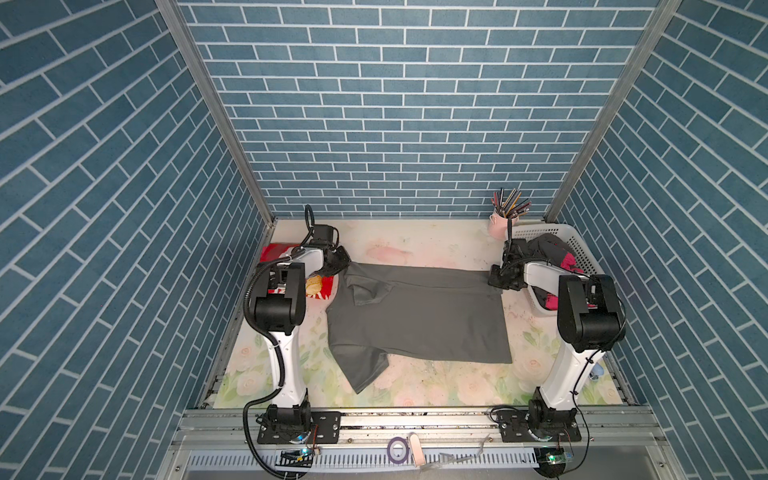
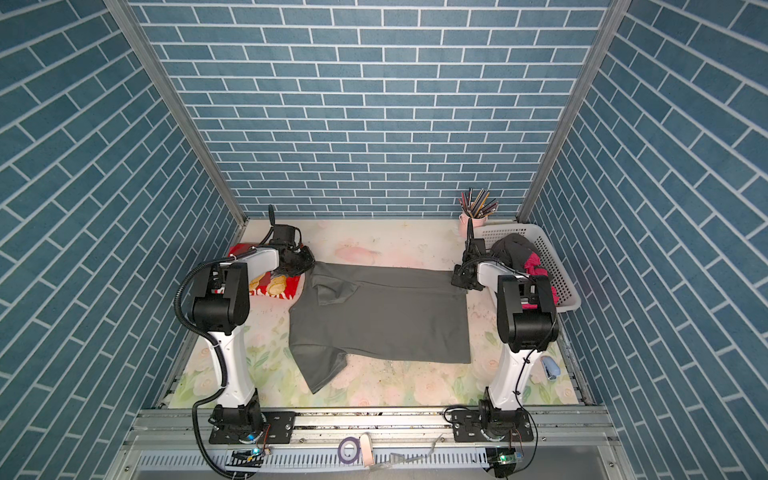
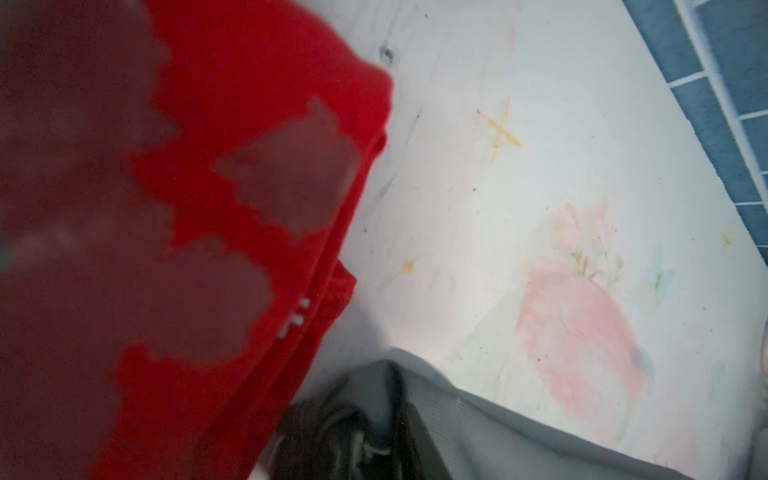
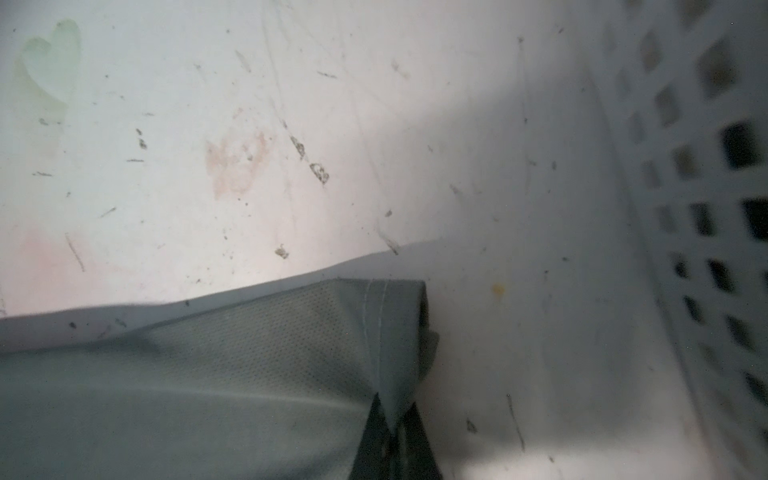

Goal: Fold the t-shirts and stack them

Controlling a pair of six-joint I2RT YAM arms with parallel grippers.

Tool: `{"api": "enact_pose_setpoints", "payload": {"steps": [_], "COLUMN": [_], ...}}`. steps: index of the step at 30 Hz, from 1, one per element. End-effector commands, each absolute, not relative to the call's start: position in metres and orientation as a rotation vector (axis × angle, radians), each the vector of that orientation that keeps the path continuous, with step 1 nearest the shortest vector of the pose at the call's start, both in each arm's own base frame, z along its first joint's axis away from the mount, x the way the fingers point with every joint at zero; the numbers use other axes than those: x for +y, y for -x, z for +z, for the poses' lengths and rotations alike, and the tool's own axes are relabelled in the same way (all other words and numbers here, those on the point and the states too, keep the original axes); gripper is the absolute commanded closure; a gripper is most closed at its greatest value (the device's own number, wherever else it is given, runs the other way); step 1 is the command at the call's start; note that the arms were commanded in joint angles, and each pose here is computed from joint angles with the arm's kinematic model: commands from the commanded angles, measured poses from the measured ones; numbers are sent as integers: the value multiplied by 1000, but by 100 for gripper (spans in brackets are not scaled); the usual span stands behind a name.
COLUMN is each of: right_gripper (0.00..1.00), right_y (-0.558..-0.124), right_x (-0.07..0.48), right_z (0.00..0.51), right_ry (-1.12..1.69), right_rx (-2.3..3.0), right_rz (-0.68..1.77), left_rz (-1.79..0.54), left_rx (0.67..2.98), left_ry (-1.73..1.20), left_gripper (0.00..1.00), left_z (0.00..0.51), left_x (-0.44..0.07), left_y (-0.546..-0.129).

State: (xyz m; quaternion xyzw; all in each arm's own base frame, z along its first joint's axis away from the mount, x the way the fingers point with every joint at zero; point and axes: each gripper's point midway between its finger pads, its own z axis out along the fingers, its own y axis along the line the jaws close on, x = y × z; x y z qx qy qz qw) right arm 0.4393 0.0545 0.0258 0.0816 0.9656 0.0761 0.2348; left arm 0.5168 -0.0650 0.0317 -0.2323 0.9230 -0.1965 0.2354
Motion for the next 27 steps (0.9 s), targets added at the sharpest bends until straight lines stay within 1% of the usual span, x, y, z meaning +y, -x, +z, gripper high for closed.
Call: {"api": "enact_pose_setpoints", "payload": {"steps": [1, 3, 9, 16, 27], "right_gripper": [95, 95, 95, 95, 99], "right_y": [-436, -436, -434, -433, -435], "right_x": [52, 52, 52, 52, 34], "right_z": [24, 24, 23, 19, 17], "right_ry": [-219, -219, -218, -214, -291], "right_rx": [2653, 2654, 2656, 2667, 2664], "right_rz": [215, 217, 214, 209, 201], "left_rz": [-510, -521, -546, -560, -693], "left_rx": [2506, 2495, 2504, 2487, 2416], "left_ry": [657, 656, 652, 668, 706], "left_gripper": [79, 86, 100, 100, 100], "left_z": [33, 35, 29, 35, 53], "left_x": [-55, -55, -58, -53, -35], "left_y": [-525, -529, -532, -537, -555]}}
